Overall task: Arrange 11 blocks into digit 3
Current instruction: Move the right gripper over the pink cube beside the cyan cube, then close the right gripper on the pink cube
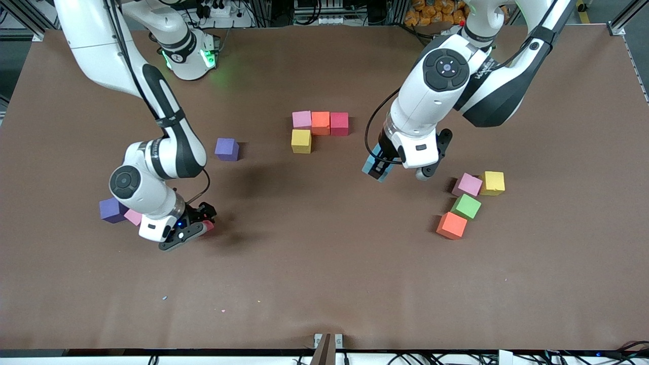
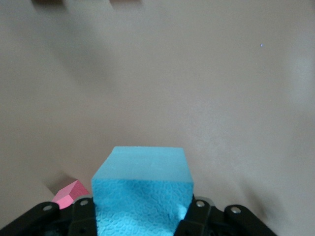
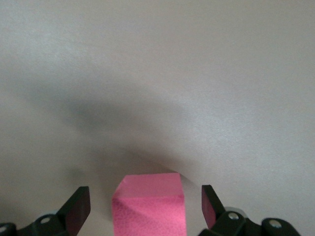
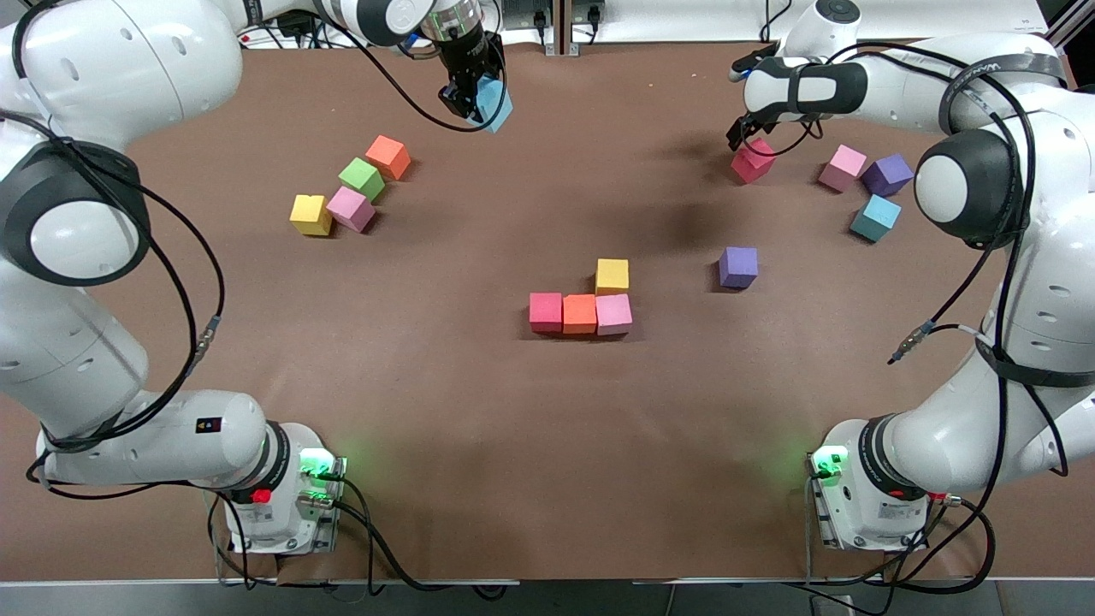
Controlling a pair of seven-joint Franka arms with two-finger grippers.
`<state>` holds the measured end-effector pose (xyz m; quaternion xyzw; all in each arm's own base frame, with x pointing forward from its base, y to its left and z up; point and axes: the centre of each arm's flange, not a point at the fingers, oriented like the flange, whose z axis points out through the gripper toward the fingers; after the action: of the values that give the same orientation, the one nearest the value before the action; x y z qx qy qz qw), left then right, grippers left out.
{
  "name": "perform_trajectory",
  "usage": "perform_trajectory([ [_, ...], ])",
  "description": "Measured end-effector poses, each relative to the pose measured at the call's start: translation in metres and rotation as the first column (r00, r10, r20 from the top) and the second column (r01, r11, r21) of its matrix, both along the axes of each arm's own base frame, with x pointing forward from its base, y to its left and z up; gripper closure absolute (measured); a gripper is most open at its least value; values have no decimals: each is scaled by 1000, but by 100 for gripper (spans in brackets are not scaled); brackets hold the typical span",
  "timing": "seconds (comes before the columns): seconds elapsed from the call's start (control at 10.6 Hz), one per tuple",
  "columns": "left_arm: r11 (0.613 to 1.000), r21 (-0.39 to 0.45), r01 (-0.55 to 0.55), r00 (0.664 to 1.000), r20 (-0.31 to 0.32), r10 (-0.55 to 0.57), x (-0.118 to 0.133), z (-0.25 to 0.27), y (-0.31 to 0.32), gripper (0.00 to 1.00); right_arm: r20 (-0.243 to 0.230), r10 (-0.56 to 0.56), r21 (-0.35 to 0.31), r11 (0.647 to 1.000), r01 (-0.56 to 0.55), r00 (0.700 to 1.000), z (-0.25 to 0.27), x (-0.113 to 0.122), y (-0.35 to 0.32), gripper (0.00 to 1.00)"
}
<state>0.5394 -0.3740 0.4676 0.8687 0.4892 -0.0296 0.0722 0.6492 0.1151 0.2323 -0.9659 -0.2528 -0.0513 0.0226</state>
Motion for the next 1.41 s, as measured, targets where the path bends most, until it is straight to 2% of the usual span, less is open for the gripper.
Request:
perform_trajectory([
  [0.28, 1000, 0, 0, 1000, 0, 0, 0, 0, 0, 44, 14, 3, -4, 1000, -3, 1000, -11, 2, -4, 0],
  [1.41, 1000, 0, 1, 1000, 0, -1, 0, 0, 0, 44, -35, 1, -11, 1000, -1, 999, -42, -12, -5, 0],
])
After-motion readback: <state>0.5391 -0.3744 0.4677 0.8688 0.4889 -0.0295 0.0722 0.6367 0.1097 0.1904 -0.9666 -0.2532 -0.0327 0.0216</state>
